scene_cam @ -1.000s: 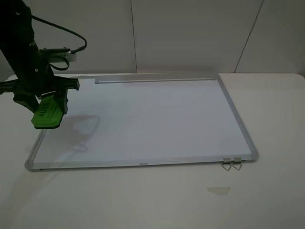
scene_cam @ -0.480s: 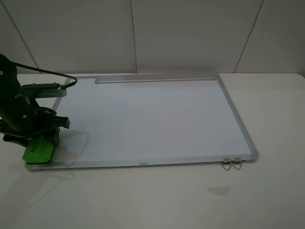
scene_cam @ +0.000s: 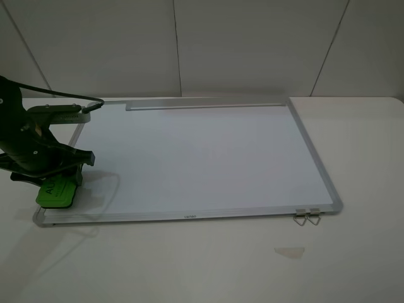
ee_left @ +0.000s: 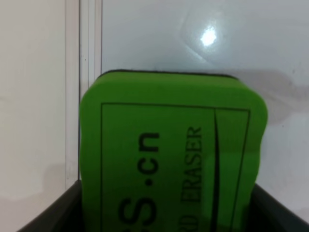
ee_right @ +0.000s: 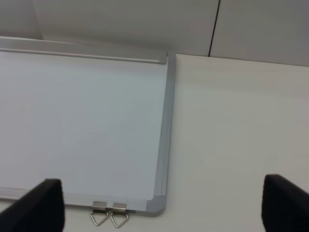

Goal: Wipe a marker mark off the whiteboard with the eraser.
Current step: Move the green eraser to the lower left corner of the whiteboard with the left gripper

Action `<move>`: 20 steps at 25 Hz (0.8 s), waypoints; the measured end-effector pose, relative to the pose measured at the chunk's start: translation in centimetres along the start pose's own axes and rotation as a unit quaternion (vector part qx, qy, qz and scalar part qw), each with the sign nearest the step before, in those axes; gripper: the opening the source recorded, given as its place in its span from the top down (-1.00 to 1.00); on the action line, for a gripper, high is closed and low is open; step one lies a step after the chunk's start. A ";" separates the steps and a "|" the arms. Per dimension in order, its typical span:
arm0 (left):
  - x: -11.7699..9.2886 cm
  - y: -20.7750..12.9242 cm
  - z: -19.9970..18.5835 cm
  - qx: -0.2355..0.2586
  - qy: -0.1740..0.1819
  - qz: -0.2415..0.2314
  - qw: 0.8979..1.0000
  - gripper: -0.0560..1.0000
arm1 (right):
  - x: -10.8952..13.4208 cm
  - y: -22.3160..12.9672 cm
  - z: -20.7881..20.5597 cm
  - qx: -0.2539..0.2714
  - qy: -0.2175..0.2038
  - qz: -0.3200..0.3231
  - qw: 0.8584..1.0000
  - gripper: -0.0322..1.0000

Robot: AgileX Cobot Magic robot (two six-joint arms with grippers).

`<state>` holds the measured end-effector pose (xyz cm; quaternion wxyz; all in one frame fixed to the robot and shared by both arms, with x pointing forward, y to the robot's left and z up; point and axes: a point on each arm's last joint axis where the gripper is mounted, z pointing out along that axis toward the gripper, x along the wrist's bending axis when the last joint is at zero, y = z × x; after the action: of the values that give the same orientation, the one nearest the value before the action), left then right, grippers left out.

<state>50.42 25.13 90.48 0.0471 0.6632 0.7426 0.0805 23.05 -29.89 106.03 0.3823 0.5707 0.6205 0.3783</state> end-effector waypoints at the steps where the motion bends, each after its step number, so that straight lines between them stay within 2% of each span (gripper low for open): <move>1: 0.0 0.0 0.0 0.000 0.000 -0.001 1.000 -0.23 | 0.0 0.0 0.0 0.000 0.000 0.000 1.000 -0.64; 8: -0.1 -0.4 2.1 0.033 0.011 -0.002 0.999 -0.23 | 0.0 0.0 0.0 0.000 0.000 0.000 1.000 -0.64; 15: -0.1 -0.4 2.3 0.033 0.010 -0.005 0.999 -0.23 | 0.0 0.0 0.0 0.000 0.000 0.000 1.000 -0.64; 20: -0.1 -0.5 2.3 0.036 0.013 -0.018 0.999 -0.44 | 0.0 0.0 0.0 0.000 0.000 0.000 1.000 -0.64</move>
<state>50.37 25.14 88.14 0.0148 0.6496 0.7576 0.0612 23.05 -29.89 106.03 0.3823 0.5707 0.6205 0.3783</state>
